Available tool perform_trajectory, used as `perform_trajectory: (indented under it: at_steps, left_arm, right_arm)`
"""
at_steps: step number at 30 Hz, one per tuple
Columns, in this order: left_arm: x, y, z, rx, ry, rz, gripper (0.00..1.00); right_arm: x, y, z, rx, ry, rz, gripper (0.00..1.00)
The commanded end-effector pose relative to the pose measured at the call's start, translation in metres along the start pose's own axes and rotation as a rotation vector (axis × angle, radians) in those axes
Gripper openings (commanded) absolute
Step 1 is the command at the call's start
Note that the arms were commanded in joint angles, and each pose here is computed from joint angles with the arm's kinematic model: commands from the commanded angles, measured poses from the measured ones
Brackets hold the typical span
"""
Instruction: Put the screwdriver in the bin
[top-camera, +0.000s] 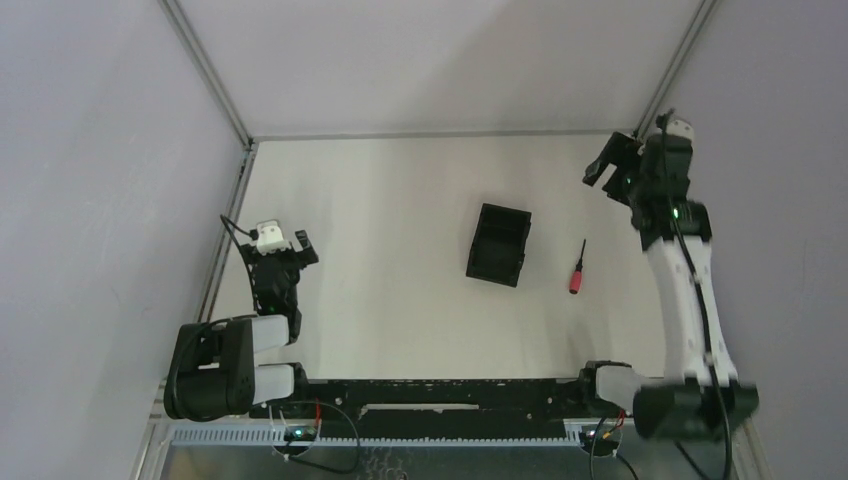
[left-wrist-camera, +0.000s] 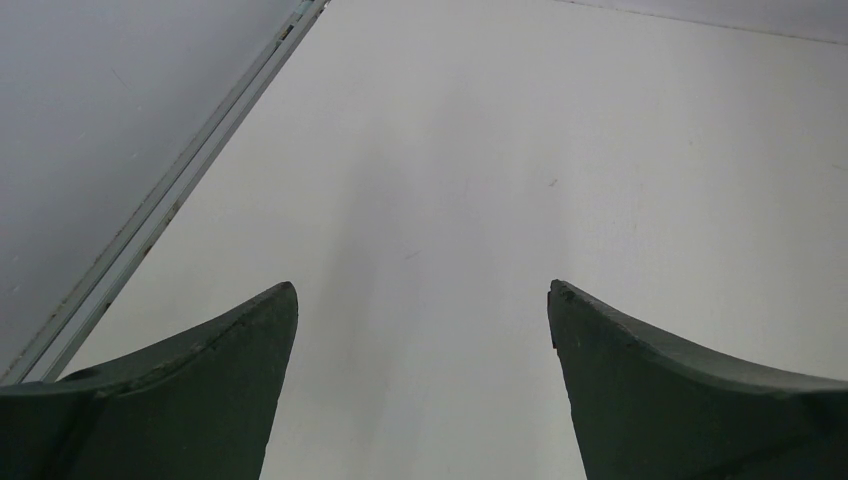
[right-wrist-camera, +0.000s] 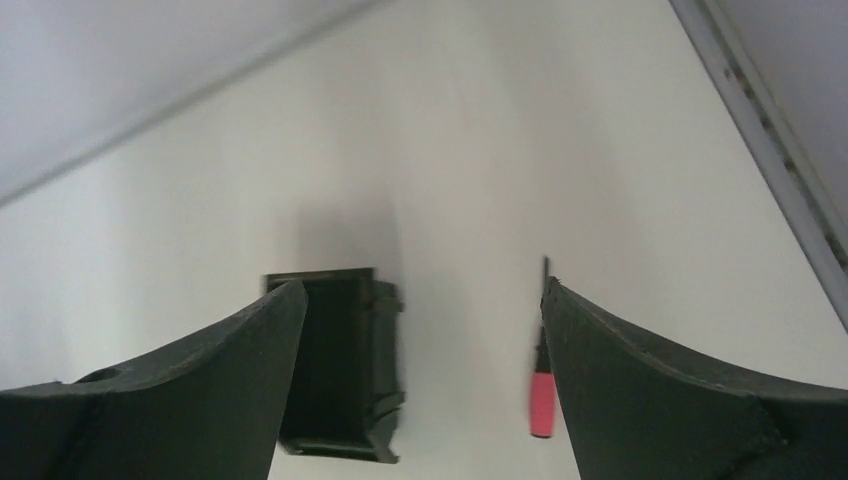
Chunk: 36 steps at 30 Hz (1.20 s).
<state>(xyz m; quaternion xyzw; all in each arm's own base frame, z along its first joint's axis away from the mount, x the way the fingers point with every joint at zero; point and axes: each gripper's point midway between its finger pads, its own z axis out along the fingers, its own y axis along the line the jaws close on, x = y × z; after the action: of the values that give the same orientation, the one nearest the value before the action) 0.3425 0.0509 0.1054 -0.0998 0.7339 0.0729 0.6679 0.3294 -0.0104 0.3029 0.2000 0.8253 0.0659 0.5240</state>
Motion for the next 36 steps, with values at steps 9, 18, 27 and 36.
perform_trajectory:
  at_steps: [9,18,27,36]
  left_arm:
    - [-0.032,-0.002,0.008,-0.002,-0.093,0.001,1.0]
    - [-0.032,-0.002,0.008,-0.002,-0.092,0.0,1.0]
    - [-0.031,-0.002,0.008,-0.003,-0.091,0.0,1.0]
    - [-0.032,-0.002,0.008,-0.002,-0.093,0.0,1.0]
  right_arm:
    - [0.193,-0.09,0.088,0.276,0.775,-0.07,0.7]
    - [0.253,-0.118,0.106,0.35,0.915,-0.092,0.47]
    - [0.218,-0.11,0.095,0.356,0.863,-0.124,0.0]
    - [0.118,-0.071,0.057,0.36,0.675,-0.19,0.0]
